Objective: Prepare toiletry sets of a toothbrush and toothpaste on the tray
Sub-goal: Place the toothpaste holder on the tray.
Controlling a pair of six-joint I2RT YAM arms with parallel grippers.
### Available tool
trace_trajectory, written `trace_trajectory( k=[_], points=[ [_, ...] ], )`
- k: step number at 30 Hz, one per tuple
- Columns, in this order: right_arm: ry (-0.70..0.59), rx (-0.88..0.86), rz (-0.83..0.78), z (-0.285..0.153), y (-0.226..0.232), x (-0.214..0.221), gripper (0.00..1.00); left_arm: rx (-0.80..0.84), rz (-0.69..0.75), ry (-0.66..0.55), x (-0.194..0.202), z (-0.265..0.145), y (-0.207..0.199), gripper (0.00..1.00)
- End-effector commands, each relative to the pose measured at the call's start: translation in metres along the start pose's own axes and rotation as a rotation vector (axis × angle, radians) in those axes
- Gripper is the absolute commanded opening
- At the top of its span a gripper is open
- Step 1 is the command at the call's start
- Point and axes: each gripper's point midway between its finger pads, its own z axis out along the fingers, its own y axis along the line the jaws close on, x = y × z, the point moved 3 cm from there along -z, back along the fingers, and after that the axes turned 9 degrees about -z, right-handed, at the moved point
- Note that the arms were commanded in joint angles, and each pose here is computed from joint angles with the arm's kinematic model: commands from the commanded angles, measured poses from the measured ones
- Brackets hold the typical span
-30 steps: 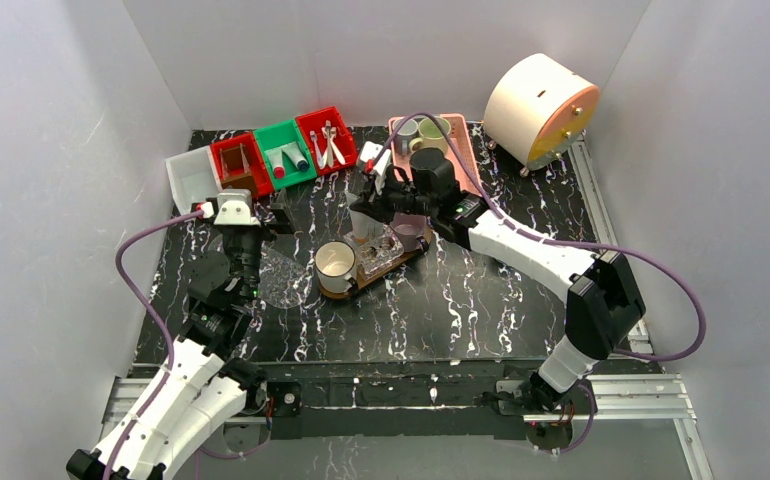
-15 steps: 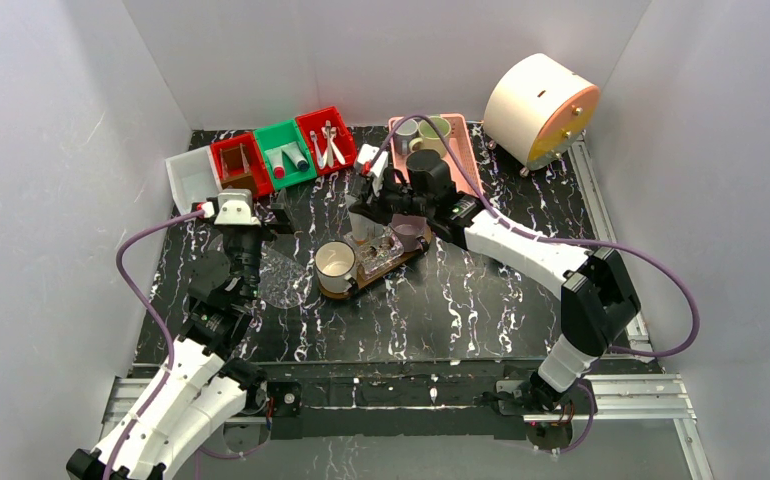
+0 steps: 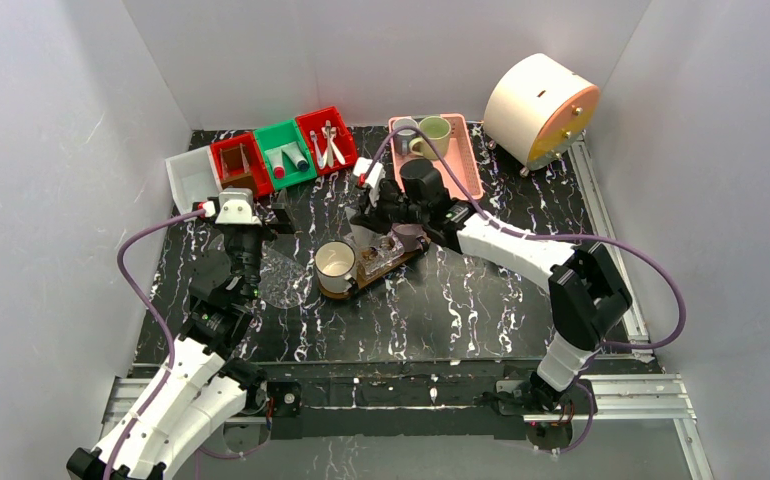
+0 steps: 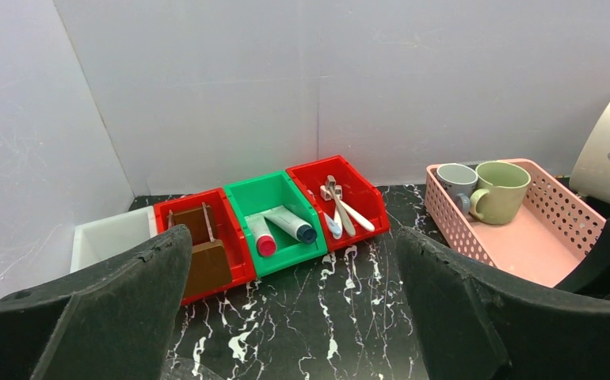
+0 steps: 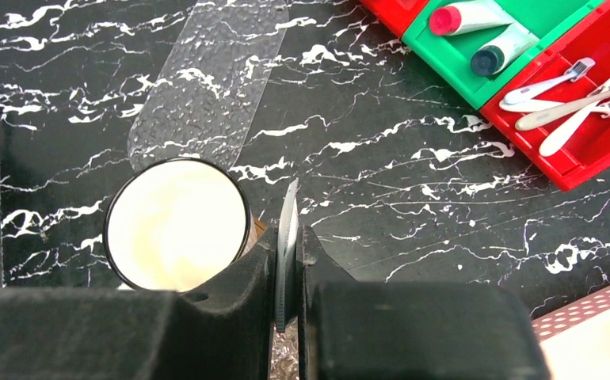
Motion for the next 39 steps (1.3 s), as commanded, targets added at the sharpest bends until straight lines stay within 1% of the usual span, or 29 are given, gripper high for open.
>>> trace_trajectory(
  k=[1, 19, 32, 39],
  points=[
    [-0.063, 0.011, -0.057, 0.0, -0.001, -0.016, 0.01, -0.011, -0.007, -0.03, -0.007, 0.001, 0.002, 0.98],
    [-0.075, 0.04, -0.062, 0.006, 0.003, 0.0, 0.01, -0.005, -0.01, -0.03, -0.006, 0.002, 0.001, 0.98],
    [-0.114, 0.071, -0.067, 0.006, 0.006, 0.006, 0.01, -0.002, -0.009, -0.033, -0.007, 0.001, 0.001, 0.98],
    [-0.109, 0.065, -0.063, 0.003, 0.008, 0.005, 0.12, -0.004, -0.006, -0.034, -0.007, 0.001, 0.001, 0.98]
  ],
)
